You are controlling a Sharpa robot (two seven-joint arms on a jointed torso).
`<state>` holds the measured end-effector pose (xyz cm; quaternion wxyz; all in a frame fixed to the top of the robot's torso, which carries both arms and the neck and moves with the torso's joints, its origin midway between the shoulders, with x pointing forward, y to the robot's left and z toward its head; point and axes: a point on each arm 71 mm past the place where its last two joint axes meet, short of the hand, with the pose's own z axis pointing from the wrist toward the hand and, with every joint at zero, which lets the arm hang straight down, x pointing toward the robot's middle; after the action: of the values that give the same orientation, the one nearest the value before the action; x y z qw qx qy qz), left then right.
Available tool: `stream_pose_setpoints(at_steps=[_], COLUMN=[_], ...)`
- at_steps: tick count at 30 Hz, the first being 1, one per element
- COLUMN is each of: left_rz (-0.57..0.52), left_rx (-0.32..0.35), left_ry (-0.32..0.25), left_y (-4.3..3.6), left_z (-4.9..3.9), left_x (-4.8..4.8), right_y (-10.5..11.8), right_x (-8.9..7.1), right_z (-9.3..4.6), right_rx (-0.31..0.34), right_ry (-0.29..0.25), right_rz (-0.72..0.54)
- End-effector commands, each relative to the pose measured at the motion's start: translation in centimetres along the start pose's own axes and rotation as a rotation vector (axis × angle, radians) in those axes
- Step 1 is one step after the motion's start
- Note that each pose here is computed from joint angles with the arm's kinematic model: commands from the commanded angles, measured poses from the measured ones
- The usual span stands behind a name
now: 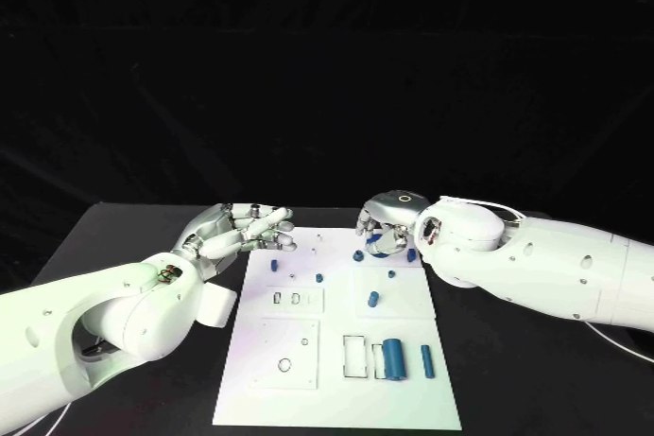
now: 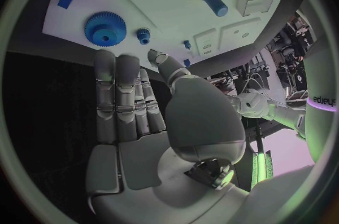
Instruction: Assemble the parts on the task board
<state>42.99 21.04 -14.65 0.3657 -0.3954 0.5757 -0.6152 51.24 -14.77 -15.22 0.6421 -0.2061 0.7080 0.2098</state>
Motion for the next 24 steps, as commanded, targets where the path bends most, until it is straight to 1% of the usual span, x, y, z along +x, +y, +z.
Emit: stream_pose_setpoints(at_steps=[1,14,24], left_rz=[-0.005,-0.003,-0.004], left_rx=[0.007,0.006,0.005], left_ry=[0.009,-0.01,-0.015], left_y=[-0.28,-0.45,-0.57], left_z=[0.01,0.05,0.05], left_x=[0.13,-0.4,-0.5], right_y=[0.1,0.3,0.5], right_x=[0.3,1.1,1.7], right_z=[0.2,0.8,1.2], right_rx=[0.011,0.012,0.0], right_ry=[0.017,0.063,0.086], right_rz=[-0.061,-0.077,-0.076])
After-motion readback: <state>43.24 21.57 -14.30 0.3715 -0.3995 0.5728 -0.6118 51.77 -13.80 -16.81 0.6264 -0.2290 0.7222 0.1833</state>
